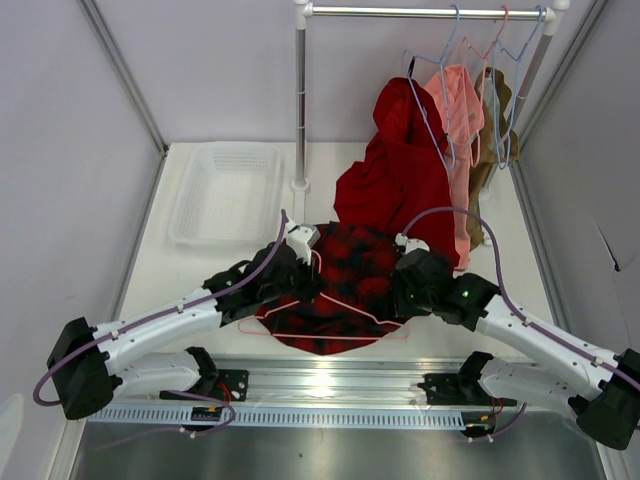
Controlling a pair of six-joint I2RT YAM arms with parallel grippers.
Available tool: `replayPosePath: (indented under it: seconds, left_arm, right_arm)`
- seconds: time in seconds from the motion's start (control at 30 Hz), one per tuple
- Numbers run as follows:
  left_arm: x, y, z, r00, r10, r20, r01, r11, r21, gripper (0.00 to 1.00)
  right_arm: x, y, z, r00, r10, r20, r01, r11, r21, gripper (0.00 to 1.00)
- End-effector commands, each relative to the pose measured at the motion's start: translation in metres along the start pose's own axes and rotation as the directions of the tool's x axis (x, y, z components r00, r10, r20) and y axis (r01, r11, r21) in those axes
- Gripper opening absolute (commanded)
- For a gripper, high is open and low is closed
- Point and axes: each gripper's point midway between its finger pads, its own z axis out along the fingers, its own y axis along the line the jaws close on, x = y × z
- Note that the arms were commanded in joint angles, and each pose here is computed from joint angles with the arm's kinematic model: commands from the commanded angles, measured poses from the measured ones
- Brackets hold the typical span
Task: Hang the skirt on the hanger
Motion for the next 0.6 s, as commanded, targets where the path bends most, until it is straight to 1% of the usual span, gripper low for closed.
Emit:
replayPosePath:
  seconds: [0.0,0.2,0.37,0.5,0.53,0.57]
  left_arm:
    - [-0.025,-0.013,-0.003,0.998,0.022,0.058,-0.024,0.999,0.038,0.00]
    - [-0.026,-0.014,-0.003,0.998,0.022,0.061,-0.024,0.999,0.040,0.00]
    - [-0.027,-0.015,-0.004,0.998,0.021,0.063,-0.024,0.999,0.043,0.00]
    - [-0.027,-0.015,-0.004,0.998,0.021,0.062,-0.024,0.999,0.044,0.00]
    - [-0.028,-0.015,-0.004,0.998,0.021,0.063,-0.024,0.999,0.043,0.00]
    - [-0.028,-0.015,-0.004,0.998,0.021,0.063,-0.024,0.999,0.041,0.00]
  right_arm:
    - [-0.005,0.001,0.003,0.999,0.030,0.033,-0.031,1.000,0.007,0.31]
    - [-0.002,0.001,0.010,0.999,0.041,0.033,-0.041,0.999,0.006,0.33]
    - [-0.005,0.000,0.014,0.997,0.056,0.057,-0.057,0.998,0.009,0.35]
    - [-0.006,0.000,0.017,0.995,0.070,0.069,-0.071,0.997,0.015,0.33]
    - [-0.008,-0.001,0.017,0.994,0.076,0.076,-0.078,0.997,0.017,0.32]
    - [-0.009,-0.003,0.018,0.993,0.085,0.085,-0.088,0.996,0.029,0.28]
